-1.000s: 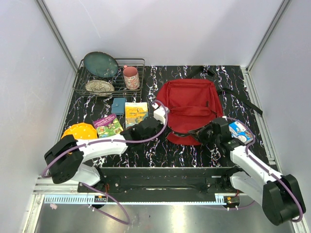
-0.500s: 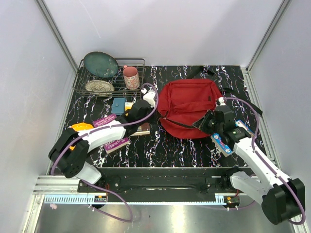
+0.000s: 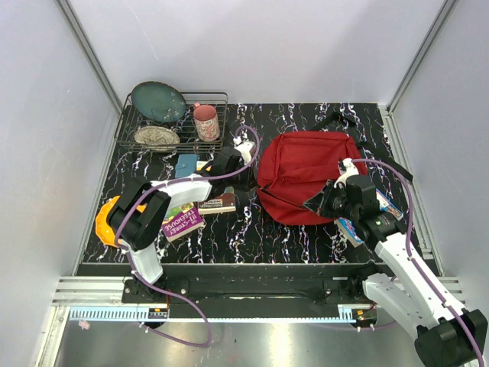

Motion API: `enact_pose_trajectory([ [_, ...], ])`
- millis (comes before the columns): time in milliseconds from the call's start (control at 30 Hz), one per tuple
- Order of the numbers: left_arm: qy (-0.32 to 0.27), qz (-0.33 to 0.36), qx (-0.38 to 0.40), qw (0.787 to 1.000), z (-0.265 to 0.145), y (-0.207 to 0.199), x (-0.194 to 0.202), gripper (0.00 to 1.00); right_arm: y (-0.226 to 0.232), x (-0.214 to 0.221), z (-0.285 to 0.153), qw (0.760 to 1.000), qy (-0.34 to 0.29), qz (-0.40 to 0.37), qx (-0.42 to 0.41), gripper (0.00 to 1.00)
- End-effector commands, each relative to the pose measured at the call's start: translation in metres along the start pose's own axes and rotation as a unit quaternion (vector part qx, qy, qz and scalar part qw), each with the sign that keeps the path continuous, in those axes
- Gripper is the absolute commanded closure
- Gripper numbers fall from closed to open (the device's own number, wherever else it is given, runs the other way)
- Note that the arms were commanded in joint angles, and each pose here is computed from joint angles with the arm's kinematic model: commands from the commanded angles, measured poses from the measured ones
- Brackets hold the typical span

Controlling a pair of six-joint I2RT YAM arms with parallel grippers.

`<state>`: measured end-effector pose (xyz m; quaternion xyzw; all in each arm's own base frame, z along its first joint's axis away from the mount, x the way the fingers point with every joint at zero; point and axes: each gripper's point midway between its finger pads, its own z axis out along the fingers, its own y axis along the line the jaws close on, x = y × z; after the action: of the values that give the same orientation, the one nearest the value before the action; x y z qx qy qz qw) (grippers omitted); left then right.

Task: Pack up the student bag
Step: Unzip the student bag at the center of the board.

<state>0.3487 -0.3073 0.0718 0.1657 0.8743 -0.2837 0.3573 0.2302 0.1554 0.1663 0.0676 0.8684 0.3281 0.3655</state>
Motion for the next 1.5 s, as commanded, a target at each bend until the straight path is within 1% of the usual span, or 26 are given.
enact_pose_trajectory([
  [0,0.0,0.013,-0.054,0.998,0.012,0.032,-0.015,1.0,0.01,0.0,-0.011,0.999,-0.007,-0.04,-0.036,1.0],
  [33,0.014,0.016,-0.063,0.998,0.018,0.038,-0.008,1.0,0.009,0.003,-0.01,0.998,-0.003,-0.042,-0.037,1.0],
  [100,0.022,0.021,-0.075,0.997,0.021,0.043,-0.01,1.0,0.01,0.004,-0.01,0.998,-0.002,-0.043,-0.039,1.0],
  [333,0.008,0.046,-0.146,0.988,0.019,0.071,-0.013,1.0,0.021,0.002,-0.011,0.996,0.006,-0.06,-0.064,1.0],
  [500,0.004,0.05,-0.153,0.987,0.026,0.074,-0.022,1.0,0.029,0.013,-0.013,0.994,0.041,-0.055,-0.09,1.0],
  [600,0.001,0.044,-0.146,0.988,0.029,0.071,-0.025,1.0,0.034,0.013,-0.015,0.993,0.044,-0.052,-0.098,1.0],
  [767,-0.011,0.036,-0.134,0.99,0.021,0.063,-0.032,1.0,0.023,0.009,-0.008,0.996,0.041,-0.043,-0.065,1.0],
  [800,-0.032,0.035,-0.123,0.991,0.01,0.054,-0.047,0.98,0.019,0.009,-0.005,0.997,0.042,-0.039,-0.058,1.0],
  [833,-0.04,0.034,-0.11,0.993,0.003,0.046,-0.053,0.92,0.02,0.006,-0.002,0.997,0.038,-0.031,-0.057,1.0],
  [867,-0.052,0.033,-0.106,0.992,-0.005,0.042,-0.058,0.61,0.017,0.006,0.006,0.998,0.043,-0.021,-0.049,1.0],
  [900,-0.077,0.036,-0.087,0.993,-0.024,0.027,-0.077,0.5,0.018,0.006,0.01,0.997,0.047,-0.014,-0.055,1.0],
  [933,-0.088,0.037,-0.078,0.992,-0.034,0.02,-0.086,0.35,0.025,-0.001,0.015,0.997,0.037,-0.007,-0.07,1.0],
  [967,-0.104,0.039,-0.072,0.991,-0.046,0.013,-0.098,0.22,0.027,0.003,0.023,0.996,0.053,0.004,-0.078,1.0],
  [1000,-0.126,0.039,-0.064,0.989,-0.068,0.002,-0.114,0.06,0.03,0.0,0.028,0.995,0.055,0.01,-0.084,1.0],
  [1033,-0.137,0.039,-0.06,0.988,-0.079,-0.005,-0.123,0.01,0.036,-0.005,0.032,0.994,0.054,0.017,-0.097,1.0],
  [1067,-0.145,0.039,-0.054,0.987,-0.091,-0.012,-0.131,0.01,0.035,-0.002,0.041,0.992,0.071,0.025,-0.098,1.0],
  [1100,-0.157,0.029,-0.041,0.986,-0.106,-0.022,-0.141,0.01,0.039,-0.008,0.045,0.992,0.069,0.03,-0.099,0.95],
  [1133,-0.168,0.024,-0.034,0.985,-0.118,-0.031,-0.154,0.01,0.038,-0.009,0.05,0.992,0.076,0.034,-0.093,0.84],
  [1167,-0.151,0.014,-0.038,0.988,-0.123,-0.032,-0.15,0.01,0.032,0.0,0.061,0.989,0.112,0.044,-0.084,0.84],
  [1233,-0.152,-0.008,-0.017,0.988,-0.134,-0.046,-0.159,0.01,0.035,0.001,0.069,0.985,0.144,0.057,-0.08,0.78],
  [1267,-0.14,-0.019,-0.011,0.99,-0.136,-0.048,-0.154,0.01,0.034,0.013,0.076,0.976,0.182,0.075,-0.089,0.8],
  [1333,-0.131,-0.038,0.005,0.991,-0.144,-0.058,-0.155,0.01,0.047,0.016,0.078,0.967,0.209,0.085,-0.115,0.84],
  [1367,-0.111,-0.043,0.0,0.993,-0.147,-0.057,-0.146,0.01,0.042,0.016,0.081,0.971,0.203,0.087,-0.09,0.91],
  [1400,-0.111,-0.044,-0.003,0.993,-0.154,-0.058,-0.145,0.01,0.046,0.006,0.081,0.977,0.187,0.059,-0.08,0.92],
  [1433,-0.106,-0.046,-0.012,0.993,-0.155,-0.054,-0.14,0.01,0.042,0.013,0.077,0.978,0.197,0.047,-0.055,0.92],
  [1467,-0.097,-0.046,-0.019,0.994,-0.158,-0.051,-0.133,0.01,0.037,0.011,0.078,0.98,0.19,0.037,-0.04,0.96],
])
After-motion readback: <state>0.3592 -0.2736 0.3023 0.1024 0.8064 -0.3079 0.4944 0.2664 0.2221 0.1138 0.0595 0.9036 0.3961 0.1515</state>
